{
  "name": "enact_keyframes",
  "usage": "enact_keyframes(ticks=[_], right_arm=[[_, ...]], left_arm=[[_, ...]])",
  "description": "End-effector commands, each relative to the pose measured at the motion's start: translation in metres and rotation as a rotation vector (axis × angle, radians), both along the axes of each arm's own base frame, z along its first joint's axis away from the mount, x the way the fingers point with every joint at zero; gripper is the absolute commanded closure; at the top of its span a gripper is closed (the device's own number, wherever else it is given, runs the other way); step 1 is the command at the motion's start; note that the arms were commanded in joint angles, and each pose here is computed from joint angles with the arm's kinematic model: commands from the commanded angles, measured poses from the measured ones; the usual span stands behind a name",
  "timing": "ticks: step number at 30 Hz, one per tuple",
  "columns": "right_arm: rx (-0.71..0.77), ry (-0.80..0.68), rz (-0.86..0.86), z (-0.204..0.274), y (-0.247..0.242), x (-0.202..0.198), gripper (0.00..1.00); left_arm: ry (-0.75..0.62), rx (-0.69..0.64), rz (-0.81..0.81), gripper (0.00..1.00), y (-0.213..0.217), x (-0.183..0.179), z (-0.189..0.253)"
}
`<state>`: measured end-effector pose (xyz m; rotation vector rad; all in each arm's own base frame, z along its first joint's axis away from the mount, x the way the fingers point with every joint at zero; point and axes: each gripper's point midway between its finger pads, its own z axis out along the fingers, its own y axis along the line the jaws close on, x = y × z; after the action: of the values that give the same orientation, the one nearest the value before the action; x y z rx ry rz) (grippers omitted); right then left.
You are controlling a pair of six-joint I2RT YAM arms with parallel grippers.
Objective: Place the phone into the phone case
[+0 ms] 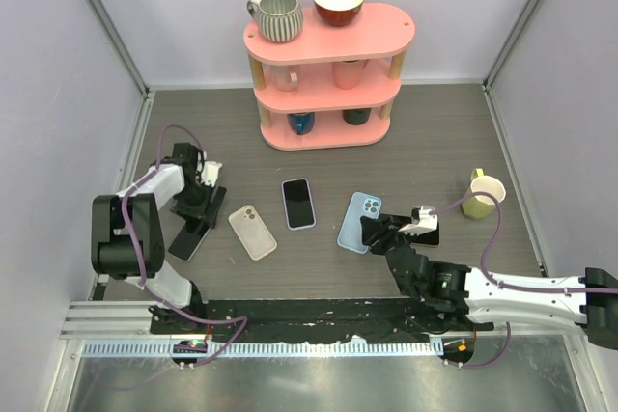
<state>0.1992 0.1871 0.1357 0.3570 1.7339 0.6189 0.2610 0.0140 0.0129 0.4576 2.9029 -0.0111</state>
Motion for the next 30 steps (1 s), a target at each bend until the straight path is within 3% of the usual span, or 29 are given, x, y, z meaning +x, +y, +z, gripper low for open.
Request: enact_keyframes(ticks=[1, 5, 13, 22, 29, 30], right_arm=[[0.007, -0.024, -0.048, 0.007, -0.004, 0.006, 0.57], [-0.006, -0.013, -0.032, 0.004, 0.000, 0.005, 0.57], [-0.018, 0.000, -0.012, 0.001, 0.006, 0.004, 0.57], [-0.041, 0.038, 0.106, 0.001, 0.039, -0.001, 0.57], [-0.073, 0.066, 0.141, -0.007, 0.054, -0.001, 0.56], [-0.079, 0.072, 0.143, -0.010, 0.055, -0.001, 0.56]], left_arm=[[0.030, 0.049, 0.112, 0.32, 0.008, 0.023, -0.017], [0.049, 0.041, 0.164, 0.41, 0.006, 0.033, -0.016], [-0.057, -0.040, 0.273, 0.51, -0.004, 0.059, 0.006], [0.177, -0.158, 0.426, 0.57, -0.023, 0.038, 0.004], [0.155, -0.257, 0.560, 0.60, -0.030, 0.035, 0.010], [0.172, -0.341, 0.567, 0.60, -0.042, 0.036, 0.015]])
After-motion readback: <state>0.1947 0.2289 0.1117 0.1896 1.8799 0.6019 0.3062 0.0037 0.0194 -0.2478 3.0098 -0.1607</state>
